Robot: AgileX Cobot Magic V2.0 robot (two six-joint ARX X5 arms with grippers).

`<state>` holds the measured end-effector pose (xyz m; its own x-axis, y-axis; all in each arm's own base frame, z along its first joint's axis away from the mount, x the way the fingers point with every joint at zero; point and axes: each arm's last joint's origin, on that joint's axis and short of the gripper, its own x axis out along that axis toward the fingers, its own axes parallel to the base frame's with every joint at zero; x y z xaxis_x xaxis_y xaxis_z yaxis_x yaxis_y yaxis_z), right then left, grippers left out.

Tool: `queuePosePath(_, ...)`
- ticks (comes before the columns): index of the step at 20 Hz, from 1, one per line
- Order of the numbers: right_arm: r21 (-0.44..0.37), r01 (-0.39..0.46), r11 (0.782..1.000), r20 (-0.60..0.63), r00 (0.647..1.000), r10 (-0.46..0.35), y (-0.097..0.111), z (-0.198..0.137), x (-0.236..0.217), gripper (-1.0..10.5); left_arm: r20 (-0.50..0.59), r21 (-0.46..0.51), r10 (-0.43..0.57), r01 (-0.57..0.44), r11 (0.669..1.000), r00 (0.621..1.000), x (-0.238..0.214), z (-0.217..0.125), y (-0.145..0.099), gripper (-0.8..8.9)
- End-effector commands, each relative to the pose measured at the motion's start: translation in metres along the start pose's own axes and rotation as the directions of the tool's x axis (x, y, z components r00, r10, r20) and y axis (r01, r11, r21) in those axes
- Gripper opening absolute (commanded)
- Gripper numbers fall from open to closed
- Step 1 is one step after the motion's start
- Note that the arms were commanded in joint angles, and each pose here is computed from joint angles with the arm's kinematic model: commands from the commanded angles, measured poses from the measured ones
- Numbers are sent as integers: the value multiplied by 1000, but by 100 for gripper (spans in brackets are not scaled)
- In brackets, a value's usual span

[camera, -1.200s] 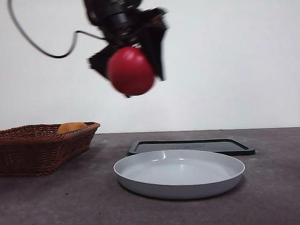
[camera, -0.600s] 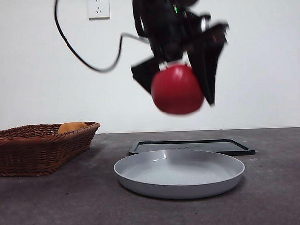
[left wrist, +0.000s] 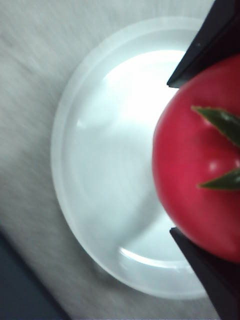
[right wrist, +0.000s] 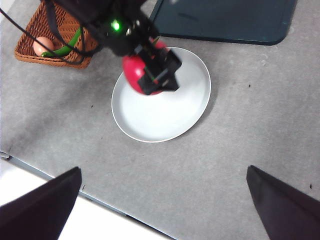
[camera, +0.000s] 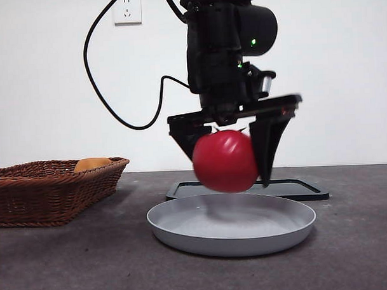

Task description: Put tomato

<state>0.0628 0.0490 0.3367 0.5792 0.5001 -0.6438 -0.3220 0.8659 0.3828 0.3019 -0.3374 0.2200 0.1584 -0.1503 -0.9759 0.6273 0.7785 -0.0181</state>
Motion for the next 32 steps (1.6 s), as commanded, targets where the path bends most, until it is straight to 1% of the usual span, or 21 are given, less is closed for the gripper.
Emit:
queuePosePath(1, 4, -17, 1000, 13, 1000, 17, 3, 3, -3, 553, -6, 4, 17, -17, 1000, 1000, 14, 1, -9, 328)
queuePosePath(5, 4, -17, 1000, 13, 1000, 17, 3, 3, -3, 553, -26, -11, 19, -20, 1000, 999, 35, -7, -10, 328)
queuePosePath(7, 4, -17, 1000, 13, 1000, 17, 3, 3, -3, 553, -9, -16, 15, -16, 1000, 1000, 44, -9, -10, 328)
queuePosePath(10, 4, -17, 1000, 14, 1000, 17, 3, 3, -3, 553, 32, -16, 7, -7, 1000, 999, 44, -5, -11, 328)
queuePosePath(13, 4, -17, 1000, 14, 1000, 17, 3, 3, -3, 553, 4, -12, 12, -11, 1000, 1000, 44, -8, -12, 329)
queuePosePath(17, 2, -17, 1000, 14, 1000, 17, 3, 3, -3, 553, 3, -5, 10, -10, 1000, 1000, 44, -9, -15, 354)
queuePosePath(20, 1, -17, 1000, 14, 1000, 17, 3, 3, -3, 553, 3, 0, 11, -11, 1000, 1000, 40, -10, -15, 545)
queuePosePath(22, 2, -17, 1000, 14, 1000, 17, 3, 3, -3, 553, 25, 6, 7, -7, 1000, 1000, 32, -9, -15, 590)
queuePosePath(25, 2, -17, 1000, 14, 1000, 17, 3, 3, -3, 553, 86, 5, -4, 4, 1000, 996, 6, -8, -14, 595)
queuePosePath(28, 2, -17, 1000, 14, 1000, 17, 3, 3, -3, 553, 127, 7, -12, 11, 1000, 992, -29, -14, -12, 593)
queuePosePath(30, -3, -14, 1000, 12, 1000, 14, 3, 3, -3, 553, 153, 25, -19, 16, 1000, 988, -55, -21, -12, 593)
queuePosePath(32, -25, -3, 1000, -4, 1000, 3, 4, 6, 2, 553, 187, 42, -22, 15, 999, 982, -88, -33, -9, 592)
